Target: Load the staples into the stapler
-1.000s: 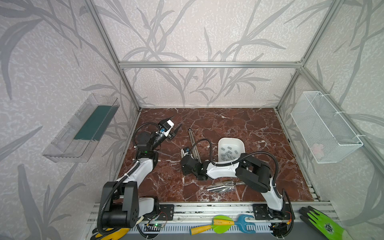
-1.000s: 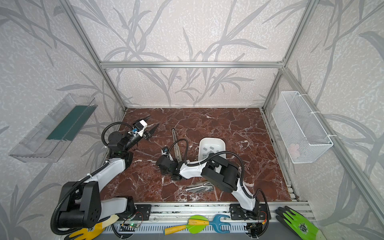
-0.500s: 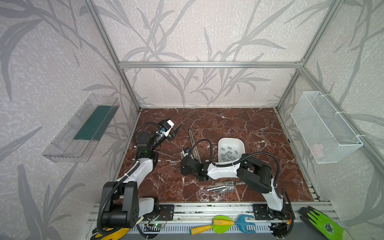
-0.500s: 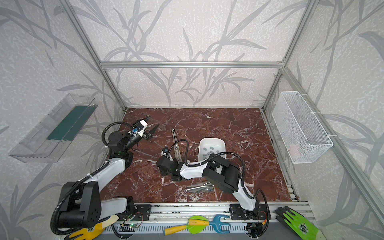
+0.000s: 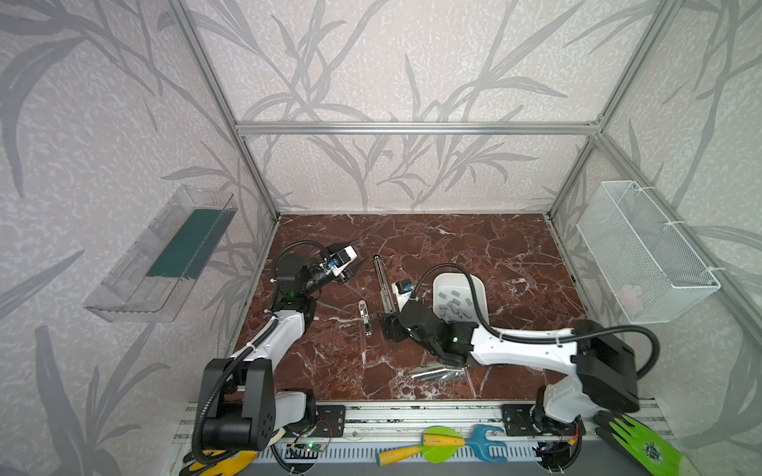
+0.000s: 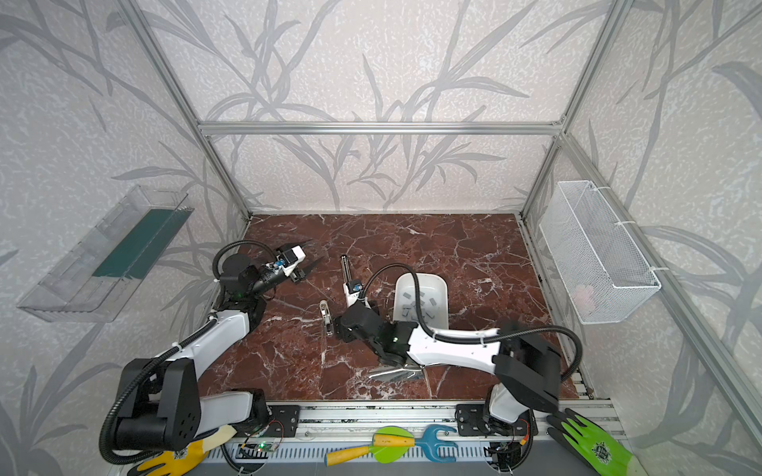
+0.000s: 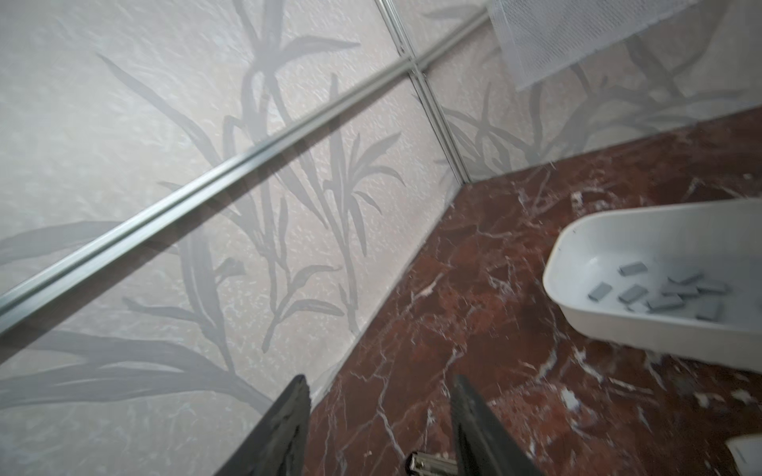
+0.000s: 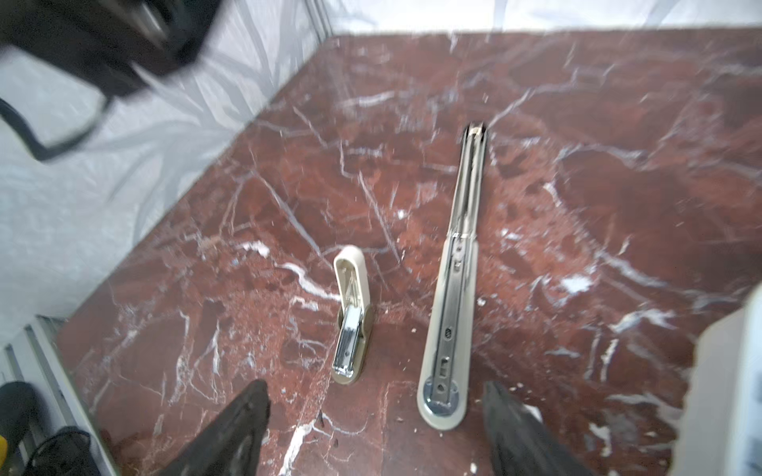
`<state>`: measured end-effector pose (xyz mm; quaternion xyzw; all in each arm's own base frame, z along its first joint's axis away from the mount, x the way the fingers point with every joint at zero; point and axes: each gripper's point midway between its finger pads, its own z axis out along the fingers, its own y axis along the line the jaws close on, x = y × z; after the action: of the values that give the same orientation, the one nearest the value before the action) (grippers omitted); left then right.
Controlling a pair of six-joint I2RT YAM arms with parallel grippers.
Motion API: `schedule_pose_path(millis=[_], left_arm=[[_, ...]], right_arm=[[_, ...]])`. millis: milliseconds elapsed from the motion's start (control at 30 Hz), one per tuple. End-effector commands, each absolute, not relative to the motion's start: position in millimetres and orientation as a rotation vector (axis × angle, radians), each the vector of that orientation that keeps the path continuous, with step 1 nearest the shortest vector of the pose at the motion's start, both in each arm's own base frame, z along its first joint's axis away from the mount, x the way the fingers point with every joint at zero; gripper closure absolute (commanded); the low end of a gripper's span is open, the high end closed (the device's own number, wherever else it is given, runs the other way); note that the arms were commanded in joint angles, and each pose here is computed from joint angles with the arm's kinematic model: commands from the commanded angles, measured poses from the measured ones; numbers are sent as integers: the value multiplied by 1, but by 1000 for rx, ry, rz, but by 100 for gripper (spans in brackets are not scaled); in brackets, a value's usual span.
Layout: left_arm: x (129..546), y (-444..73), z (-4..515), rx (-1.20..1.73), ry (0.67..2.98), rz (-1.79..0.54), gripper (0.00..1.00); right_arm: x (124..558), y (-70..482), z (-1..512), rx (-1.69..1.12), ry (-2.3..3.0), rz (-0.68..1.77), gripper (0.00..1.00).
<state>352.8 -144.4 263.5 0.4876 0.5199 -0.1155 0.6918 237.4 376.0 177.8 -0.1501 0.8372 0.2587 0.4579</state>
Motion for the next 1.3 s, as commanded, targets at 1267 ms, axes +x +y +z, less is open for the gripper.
schedule_pose_path(millis=[1267], left_arm=[[223,-271,71,2492,1063,-477,36]], right_arm=[[281,66,154,121,1957,-107,0]])
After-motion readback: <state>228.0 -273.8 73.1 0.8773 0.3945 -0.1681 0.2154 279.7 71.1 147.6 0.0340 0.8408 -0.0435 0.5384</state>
